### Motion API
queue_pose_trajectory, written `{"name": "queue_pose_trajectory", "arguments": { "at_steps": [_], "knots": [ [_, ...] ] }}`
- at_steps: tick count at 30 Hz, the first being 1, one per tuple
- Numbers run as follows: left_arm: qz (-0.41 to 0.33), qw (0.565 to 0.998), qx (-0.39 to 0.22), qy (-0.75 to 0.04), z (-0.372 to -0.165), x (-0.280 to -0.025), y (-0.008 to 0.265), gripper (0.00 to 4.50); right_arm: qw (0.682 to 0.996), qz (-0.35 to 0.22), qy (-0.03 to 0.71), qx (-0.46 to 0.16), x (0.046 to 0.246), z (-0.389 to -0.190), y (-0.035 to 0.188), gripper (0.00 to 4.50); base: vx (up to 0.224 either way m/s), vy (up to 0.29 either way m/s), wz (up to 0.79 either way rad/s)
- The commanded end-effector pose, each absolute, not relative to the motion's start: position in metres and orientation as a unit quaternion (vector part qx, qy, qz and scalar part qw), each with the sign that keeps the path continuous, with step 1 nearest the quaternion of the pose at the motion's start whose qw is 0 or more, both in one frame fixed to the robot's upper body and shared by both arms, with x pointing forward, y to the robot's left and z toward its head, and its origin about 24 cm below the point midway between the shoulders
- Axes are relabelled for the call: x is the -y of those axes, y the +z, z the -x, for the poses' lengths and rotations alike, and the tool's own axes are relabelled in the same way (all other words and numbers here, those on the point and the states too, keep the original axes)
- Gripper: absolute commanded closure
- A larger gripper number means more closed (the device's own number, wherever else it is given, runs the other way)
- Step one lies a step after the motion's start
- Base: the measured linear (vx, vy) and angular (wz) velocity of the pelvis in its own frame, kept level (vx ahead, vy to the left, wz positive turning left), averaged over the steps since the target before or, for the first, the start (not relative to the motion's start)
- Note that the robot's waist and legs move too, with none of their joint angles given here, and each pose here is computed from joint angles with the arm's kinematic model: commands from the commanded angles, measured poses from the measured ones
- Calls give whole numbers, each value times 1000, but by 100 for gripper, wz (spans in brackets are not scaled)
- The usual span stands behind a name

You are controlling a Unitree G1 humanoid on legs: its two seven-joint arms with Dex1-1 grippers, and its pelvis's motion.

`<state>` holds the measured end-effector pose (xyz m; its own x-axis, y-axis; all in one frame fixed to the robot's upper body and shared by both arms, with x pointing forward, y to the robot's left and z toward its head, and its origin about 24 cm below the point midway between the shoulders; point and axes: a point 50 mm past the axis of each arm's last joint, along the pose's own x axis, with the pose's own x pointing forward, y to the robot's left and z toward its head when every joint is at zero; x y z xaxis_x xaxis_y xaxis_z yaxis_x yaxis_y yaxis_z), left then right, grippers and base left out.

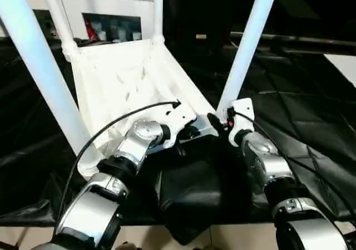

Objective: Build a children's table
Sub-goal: Rotate leg to tighten

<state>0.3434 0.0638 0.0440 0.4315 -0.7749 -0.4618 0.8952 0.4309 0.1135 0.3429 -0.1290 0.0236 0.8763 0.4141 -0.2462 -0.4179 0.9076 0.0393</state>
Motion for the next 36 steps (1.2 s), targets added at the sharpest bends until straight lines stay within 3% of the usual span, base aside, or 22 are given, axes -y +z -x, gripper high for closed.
{"name": "queue_pose_trajectory", "arguments": {
  "at_steps": [1, 4, 8, 12, 17, 19, 22, 23, 31, 33, 36],
  "knots": [
    [-156, 806, -152, -550, -334, -42, 44, 450, 941, 2, 308, -143, 97, -332, 14, 83, 0, 0, 0],
    [-161, 780, -151, -586, -330, -57, 45, 450, 916, 27, 385, -112, 114, -328, 25, 83, 0, 0, 0],
    [-159, 757, -148, -616, -326, -64, 47, 450, 897, 41, 427, -103, 125, -324, 30, 83, 0, 0, 0],
    [-160, 704, -161, -673, -313, -85, 47, 450, 853, 82, 503, -115, 152, -310, 33, 83, 0, 0, 0],
    [-157, 678, -182, -694, -305, -102, 47, 450, 839, 65, 528, -114, 159, -306, 36, 83, 0, 0, 0],
    [-157, 679, -181, -694, -305, -103, 47, 450, 836, 66, 532, -117, 159, -304, 35, 115, 0, 0, 0],
    [-158, 682, -180, -691, -305, -108, 49, 450, 828, 65, 543, -123, 159, -301, 34, 118, 0, 0, 0],
    [-157, 683, -180, -691, -305, -109, 49, 450, 825, 63, 547, -124, 159, -300, 33, 146, 0, 0, 0],
    [-153, 687, -175, -689, -300, -110, 48, 450, 814, 51, 564, -130, 155, -293, 29, 178, 0, 0, 0],
    [-156, 697, -171, -679, -302, -107, 48, 450, 822, 40, 552, -133, 153, -294, 27, 183, 0, 0, 0],
    [-167, 741, -169, -629, -311, -101, 44, 450, 862, 42, 483, -147, 151, -302, 19, 183, 0, 0, 0]
  ]
}}
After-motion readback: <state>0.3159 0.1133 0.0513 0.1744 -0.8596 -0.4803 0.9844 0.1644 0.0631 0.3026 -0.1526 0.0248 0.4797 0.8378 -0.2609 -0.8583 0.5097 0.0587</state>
